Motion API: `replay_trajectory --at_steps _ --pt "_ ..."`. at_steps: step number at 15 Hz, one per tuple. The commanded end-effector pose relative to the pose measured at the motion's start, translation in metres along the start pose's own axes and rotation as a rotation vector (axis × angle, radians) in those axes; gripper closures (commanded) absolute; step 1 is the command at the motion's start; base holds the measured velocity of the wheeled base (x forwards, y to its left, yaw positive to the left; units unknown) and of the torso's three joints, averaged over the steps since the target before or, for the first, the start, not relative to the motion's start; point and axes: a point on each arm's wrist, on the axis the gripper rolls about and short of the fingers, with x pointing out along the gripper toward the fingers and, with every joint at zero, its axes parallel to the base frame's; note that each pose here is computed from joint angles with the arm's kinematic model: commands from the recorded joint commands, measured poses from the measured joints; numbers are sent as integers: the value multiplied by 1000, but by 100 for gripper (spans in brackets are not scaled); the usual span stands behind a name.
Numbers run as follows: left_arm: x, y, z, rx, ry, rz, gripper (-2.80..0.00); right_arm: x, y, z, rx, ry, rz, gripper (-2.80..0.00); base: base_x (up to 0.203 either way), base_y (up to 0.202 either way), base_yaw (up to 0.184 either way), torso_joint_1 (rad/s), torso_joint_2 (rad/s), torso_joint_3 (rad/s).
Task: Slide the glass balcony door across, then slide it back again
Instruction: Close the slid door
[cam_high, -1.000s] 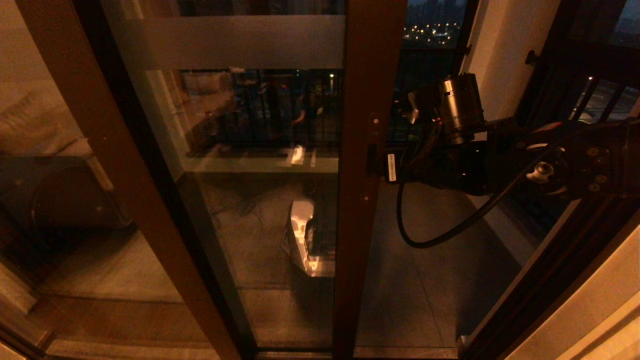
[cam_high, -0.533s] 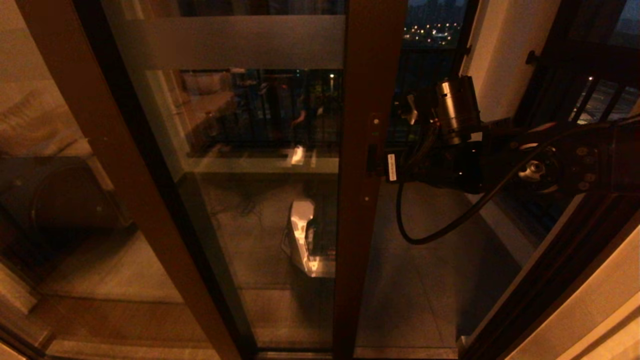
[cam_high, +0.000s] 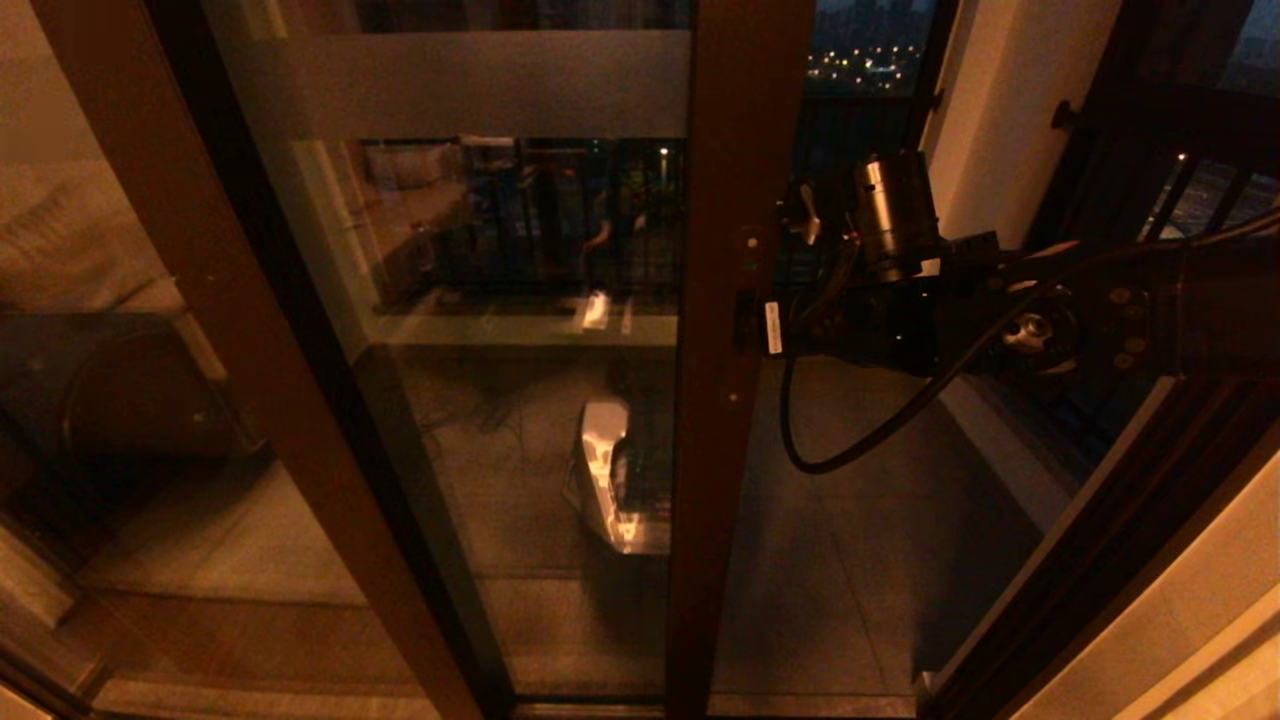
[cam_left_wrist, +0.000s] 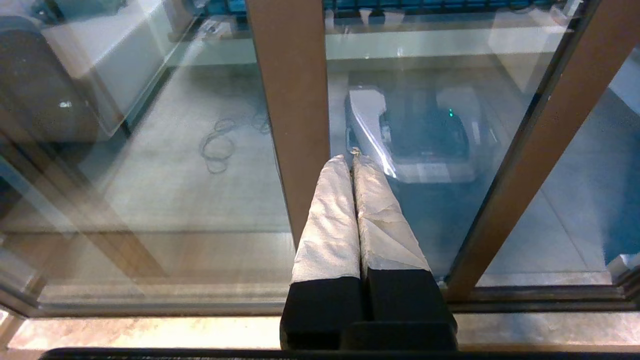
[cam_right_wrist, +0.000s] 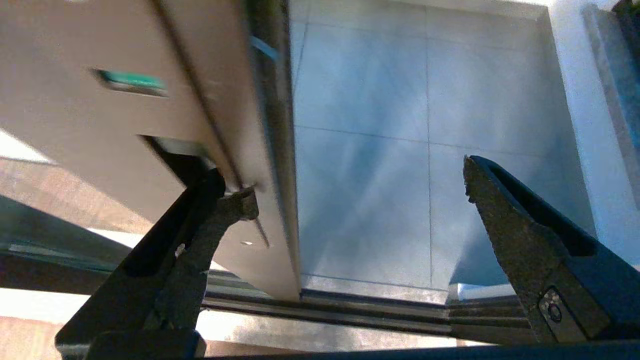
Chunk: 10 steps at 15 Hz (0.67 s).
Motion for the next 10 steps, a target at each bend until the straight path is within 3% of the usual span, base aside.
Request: replay_trajectory --at_steps 1,10 --pt "0 0 0 1 2 0 0 5 -4 -2 3 7 -16 -280 0 0 0 0 0 0" --pt "0 0 0 1 2 0 0 8 -24 1 3 7 -62 -280 0 0 0 0 0 0"
